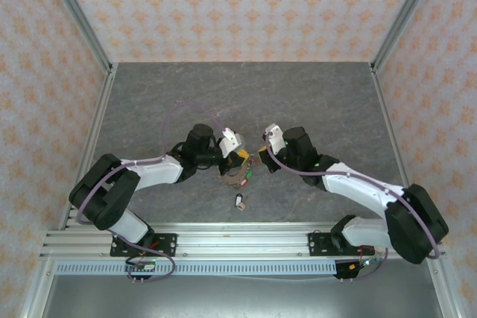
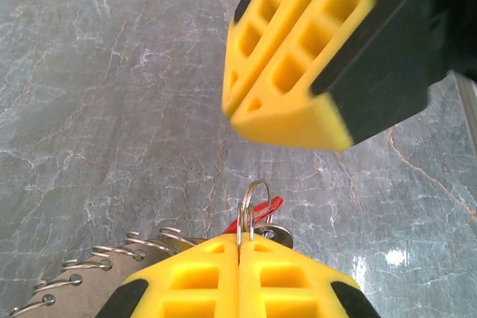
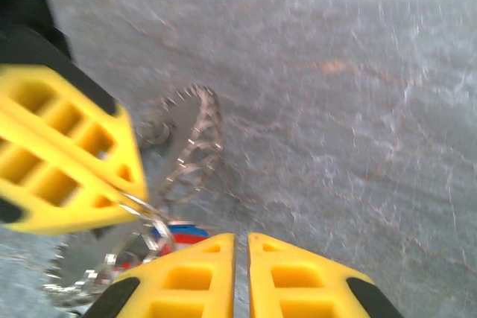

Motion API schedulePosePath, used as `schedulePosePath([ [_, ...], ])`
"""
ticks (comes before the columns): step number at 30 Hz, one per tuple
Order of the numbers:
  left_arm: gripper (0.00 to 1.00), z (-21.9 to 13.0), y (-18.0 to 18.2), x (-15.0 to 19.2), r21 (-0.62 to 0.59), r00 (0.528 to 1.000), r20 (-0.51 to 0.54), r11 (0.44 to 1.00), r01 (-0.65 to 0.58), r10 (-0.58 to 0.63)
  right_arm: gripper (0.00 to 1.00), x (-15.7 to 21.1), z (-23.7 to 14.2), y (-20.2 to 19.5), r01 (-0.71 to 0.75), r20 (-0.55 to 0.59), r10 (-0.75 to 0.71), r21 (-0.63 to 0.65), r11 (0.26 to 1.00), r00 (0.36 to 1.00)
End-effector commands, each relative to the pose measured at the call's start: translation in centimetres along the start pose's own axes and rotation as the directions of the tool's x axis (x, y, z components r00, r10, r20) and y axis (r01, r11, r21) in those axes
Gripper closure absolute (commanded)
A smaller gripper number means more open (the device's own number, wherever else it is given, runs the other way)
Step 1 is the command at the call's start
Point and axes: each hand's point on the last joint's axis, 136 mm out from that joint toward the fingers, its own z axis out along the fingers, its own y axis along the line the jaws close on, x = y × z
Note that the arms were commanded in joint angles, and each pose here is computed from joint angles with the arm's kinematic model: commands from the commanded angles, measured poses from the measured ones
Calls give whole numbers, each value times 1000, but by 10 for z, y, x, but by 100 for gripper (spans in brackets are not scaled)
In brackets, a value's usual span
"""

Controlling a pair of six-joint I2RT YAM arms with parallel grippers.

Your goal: Put the keys on the keyring

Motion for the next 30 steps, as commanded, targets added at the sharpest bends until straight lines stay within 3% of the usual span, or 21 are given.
schedulePosePath([
  [1, 100, -6, -5, -16, 5, 998, 45, 999, -33, 33, 90, -15, -5, 22, 1, 30, 3, -124, 992, 1000],
  [4, 100, -7, -5, -20, 4, 998, 60, 1000, -31, 30, 92, -14, 4, 29, -24, 18, 28, -175, 984, 999],
  [11, 100, -8, -10, -23, 30, 997, 70, 999, -32, 30, 94, -2, 24, 10, -66, -21, 64, -93, 994, 998],
  [15, 100, -8, -10, -22, 33, 998, 65, 999, -27, 25, 95, -1, 27, 22, -75, -56, 67, -162, 984, 996],
  [20, 100, -10, -8, -21, 14, 998, 56, 999, -31, 30, 95, -12, 4, -5, -52, 1, 52, 20, 998, 999],
  [24, 100, -9, -8, -20, 14, 998, 55, 999, -32, 31, 95, -28, -16, 19, -21, 73, 28, -95, 995, 997],
  [30, 100, -9, -8, -26, 21, 997, 75, 999, -29, 28, 97, -21, 1, 35, -69, 23, 75, -210, 975, 997],
])
